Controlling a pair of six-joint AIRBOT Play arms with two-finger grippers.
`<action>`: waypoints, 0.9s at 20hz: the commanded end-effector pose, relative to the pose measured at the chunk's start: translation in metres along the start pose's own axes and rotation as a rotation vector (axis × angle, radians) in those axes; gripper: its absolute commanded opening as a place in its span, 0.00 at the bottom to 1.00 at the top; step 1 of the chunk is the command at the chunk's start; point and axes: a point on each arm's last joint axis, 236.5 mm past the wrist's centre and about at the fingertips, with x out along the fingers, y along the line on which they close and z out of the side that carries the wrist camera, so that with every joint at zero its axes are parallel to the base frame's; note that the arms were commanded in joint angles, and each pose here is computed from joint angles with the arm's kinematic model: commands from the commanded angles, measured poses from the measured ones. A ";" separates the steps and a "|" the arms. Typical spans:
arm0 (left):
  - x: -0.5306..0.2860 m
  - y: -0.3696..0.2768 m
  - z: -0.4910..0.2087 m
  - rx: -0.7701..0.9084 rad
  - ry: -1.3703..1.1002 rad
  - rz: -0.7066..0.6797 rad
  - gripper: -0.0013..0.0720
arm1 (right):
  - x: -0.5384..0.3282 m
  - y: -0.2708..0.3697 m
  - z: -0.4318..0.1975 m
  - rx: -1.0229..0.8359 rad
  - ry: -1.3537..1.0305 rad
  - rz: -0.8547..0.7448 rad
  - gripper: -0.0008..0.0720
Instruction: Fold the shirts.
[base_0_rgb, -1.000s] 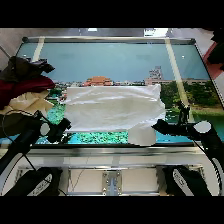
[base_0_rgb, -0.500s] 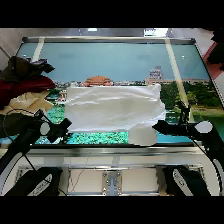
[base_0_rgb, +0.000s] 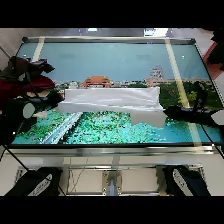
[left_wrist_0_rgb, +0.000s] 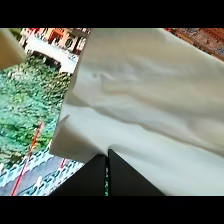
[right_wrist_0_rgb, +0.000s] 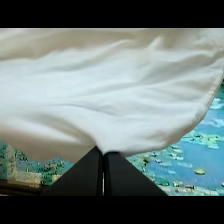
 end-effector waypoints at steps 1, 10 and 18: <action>0.019 -0.026 0.032 0.124 -0.032 -0.042 0.03 | 0.009 -0.009 0.044 -0.003 -0.095 -0.030 0.05; 0.142 -0.033 0.025 0.241 0.113 0.026 0.03 | 0.112 -0.048 0.148 0.092 -0.186 -0.022 0.05; 0.201 -0.031 0.004 0.250 0.149 0.028 0.03 | 0.205 -0.077 0.129 0.096 -0.058 -0.063 0.05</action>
